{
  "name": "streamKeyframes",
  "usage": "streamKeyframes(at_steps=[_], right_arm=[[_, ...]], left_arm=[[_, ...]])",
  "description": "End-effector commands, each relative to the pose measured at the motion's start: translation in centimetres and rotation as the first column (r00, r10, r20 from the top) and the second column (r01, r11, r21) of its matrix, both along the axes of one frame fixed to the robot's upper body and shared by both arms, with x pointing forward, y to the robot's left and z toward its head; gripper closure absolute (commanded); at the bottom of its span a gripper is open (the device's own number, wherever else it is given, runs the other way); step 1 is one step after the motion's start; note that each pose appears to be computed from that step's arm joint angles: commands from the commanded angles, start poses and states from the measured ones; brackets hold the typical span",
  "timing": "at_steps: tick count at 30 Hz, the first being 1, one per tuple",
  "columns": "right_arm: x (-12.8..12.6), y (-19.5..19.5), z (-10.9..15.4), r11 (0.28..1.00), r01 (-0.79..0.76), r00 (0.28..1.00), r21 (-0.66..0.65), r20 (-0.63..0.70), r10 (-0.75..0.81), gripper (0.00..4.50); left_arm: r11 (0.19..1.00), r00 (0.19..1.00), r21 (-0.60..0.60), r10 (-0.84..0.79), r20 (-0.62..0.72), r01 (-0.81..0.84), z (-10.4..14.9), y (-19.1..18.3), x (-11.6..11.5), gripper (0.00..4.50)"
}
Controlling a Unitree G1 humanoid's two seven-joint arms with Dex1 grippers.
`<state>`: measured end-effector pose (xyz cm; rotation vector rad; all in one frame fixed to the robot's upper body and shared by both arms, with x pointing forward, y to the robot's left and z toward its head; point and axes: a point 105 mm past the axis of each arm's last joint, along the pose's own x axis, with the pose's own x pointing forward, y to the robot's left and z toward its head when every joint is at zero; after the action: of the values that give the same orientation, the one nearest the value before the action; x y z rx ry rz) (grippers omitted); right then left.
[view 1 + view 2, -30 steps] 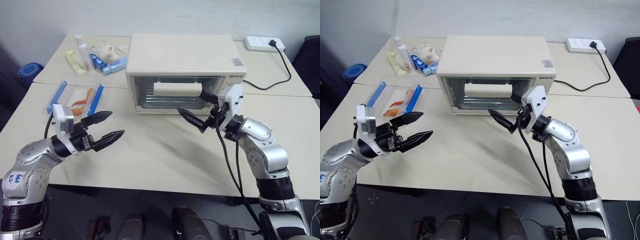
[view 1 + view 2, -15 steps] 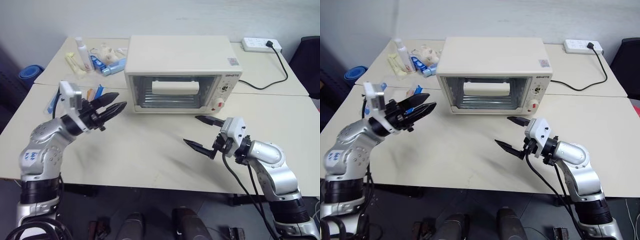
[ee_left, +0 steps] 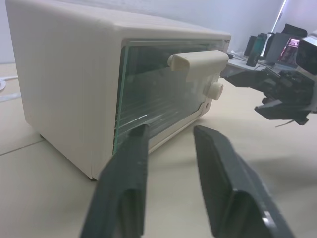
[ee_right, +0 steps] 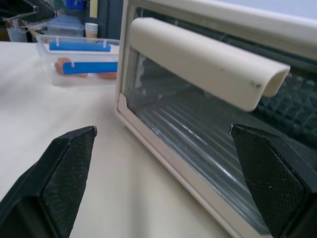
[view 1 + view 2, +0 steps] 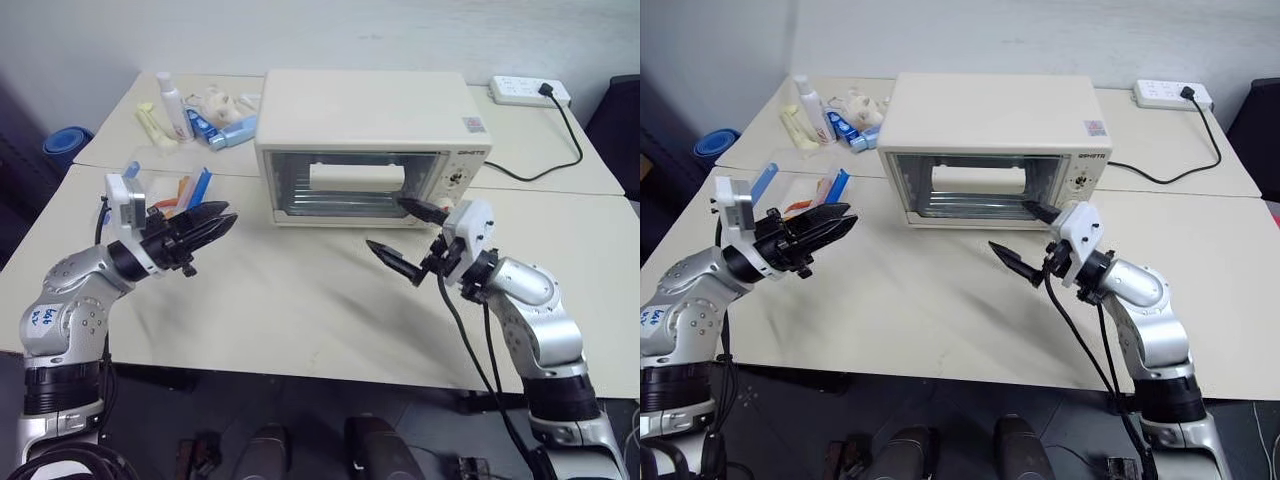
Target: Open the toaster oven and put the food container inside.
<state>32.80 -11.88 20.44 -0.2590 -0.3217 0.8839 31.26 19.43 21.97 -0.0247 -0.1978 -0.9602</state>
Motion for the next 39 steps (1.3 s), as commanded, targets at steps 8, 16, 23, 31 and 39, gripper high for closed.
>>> streamKeyframes(at_steps=[8, 16, 23, 31, 39], right_arm=[[-0.1, 1.2, 2.3, 0.997, -0.073, 0.991, 0.028, 0.111, 0.07, 0.0], [0.9, 0.1, 1.4, 0.999, 0.013, 0.999, 0.05, 0.037, -0.015, 0.0], [1.9, 0.0, 1.5, 0.997, 0.056, 0.998, 0.055, 0.029, -0.058, 0.0], [-0.3, 0.5, 2.1, 0.996, -0.057, 0.993, 0.069, 0.104, 0.05, 0.0], [-2.9, 0.1, -1.1, 0.99, -0.119, 0.989, -0.077, 0.078, 0.125, 0.0]], left_arm=[[0.999, 0.998, -0.003, -0.037, 0.042, 0.037, 0.3, -0.5, -1.3, 1.78], [0.999, 0.998, -0.014, -0.051, 0.029, 0.052, 0.0, -0.6, -1.5, 1.78], [0.997, 0.997, -0.016, -0.075, 0.033, 0.076, 0.1, -0.8, -1.5, 1.78], [0.997, 0.997, -0.021, -0.072, 0.039, 0.073, 0.2, -0.8, -1.1, 1.78], [0.997, 0.998, -0.054, -0.054, 0.028, 0.055, 0.4, 0.3, -0.7, 2.3]])
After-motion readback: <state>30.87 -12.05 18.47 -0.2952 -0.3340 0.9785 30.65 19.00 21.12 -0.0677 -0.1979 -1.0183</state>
